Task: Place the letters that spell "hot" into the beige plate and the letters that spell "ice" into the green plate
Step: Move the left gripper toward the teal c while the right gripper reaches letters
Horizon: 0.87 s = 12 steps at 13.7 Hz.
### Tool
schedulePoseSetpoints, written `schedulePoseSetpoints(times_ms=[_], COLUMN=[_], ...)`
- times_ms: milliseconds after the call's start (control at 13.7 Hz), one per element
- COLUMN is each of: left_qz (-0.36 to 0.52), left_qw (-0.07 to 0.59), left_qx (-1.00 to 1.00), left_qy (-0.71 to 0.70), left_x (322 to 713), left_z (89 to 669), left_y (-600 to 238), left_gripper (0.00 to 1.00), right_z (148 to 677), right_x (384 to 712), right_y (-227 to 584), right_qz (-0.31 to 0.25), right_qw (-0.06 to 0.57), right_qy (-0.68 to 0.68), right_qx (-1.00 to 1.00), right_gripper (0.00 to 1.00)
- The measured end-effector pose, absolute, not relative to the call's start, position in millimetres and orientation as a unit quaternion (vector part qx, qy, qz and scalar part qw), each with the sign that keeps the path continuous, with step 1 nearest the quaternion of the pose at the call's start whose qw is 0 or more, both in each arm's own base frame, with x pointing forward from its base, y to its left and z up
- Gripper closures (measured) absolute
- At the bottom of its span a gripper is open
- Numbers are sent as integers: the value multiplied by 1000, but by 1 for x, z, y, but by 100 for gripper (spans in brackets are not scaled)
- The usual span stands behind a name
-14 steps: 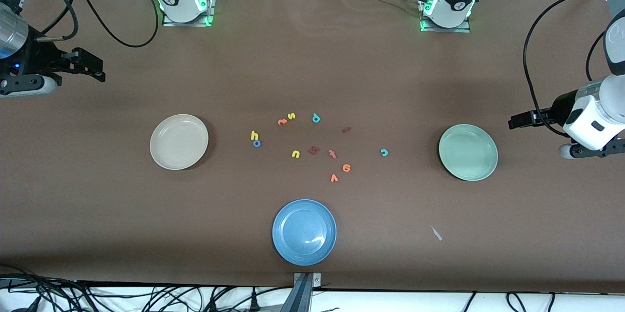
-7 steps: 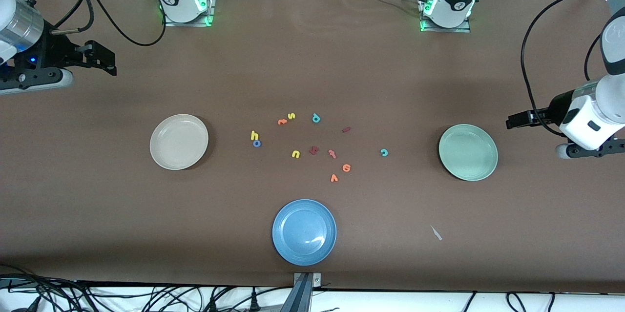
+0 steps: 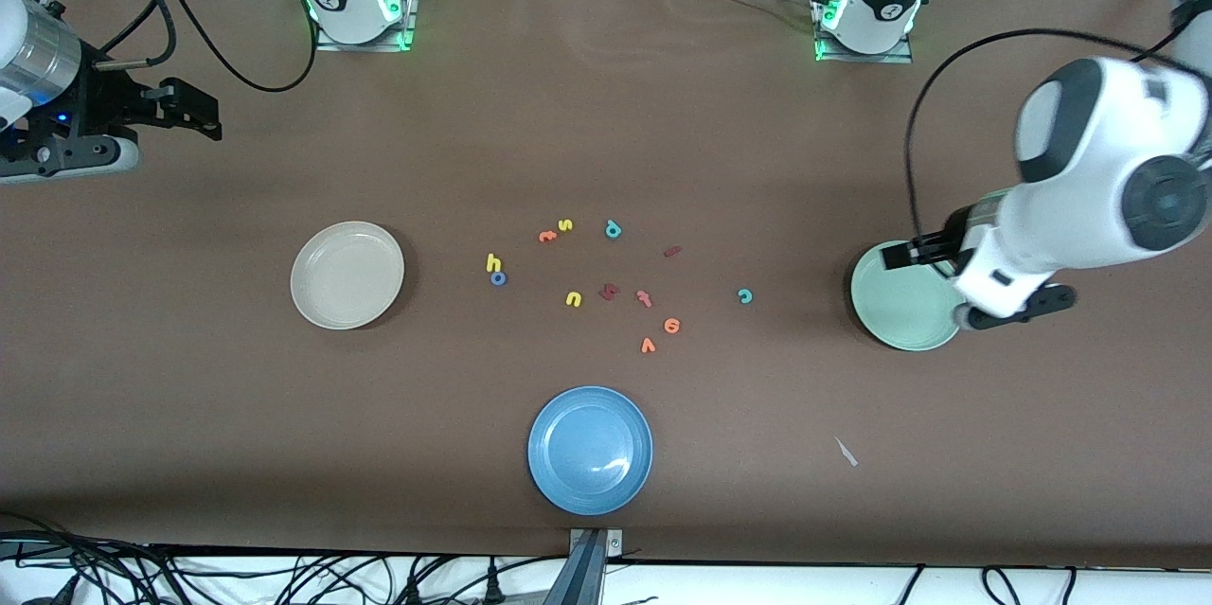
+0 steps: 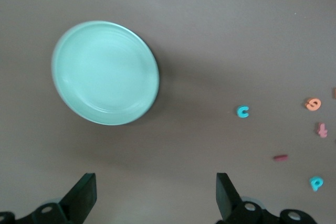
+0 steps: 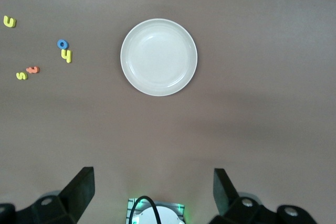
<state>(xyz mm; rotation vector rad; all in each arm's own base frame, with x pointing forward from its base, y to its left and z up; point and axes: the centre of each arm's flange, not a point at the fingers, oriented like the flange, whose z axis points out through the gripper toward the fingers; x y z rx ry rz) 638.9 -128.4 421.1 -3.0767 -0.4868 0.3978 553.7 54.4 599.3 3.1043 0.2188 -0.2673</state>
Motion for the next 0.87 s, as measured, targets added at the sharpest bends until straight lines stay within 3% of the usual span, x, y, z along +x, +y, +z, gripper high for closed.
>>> schedulePoseSetpoints(times_ms=[437,873], left_qz=[111,84], left_qw=[7,-5], left_qx=[-971,-968], left_qy=[-212,-238], left_x=[619,596], left_z=[322,266], left_y=[-202,-208], left_gripper=[0,0], right_z=[552,489], right_x=[572,594], right_y=[85,165], right_qz=[-121,-99], right_qw=[-7,-3], right_qy=[74,46], right_qx=[990,994], right_gripper=[0,0])
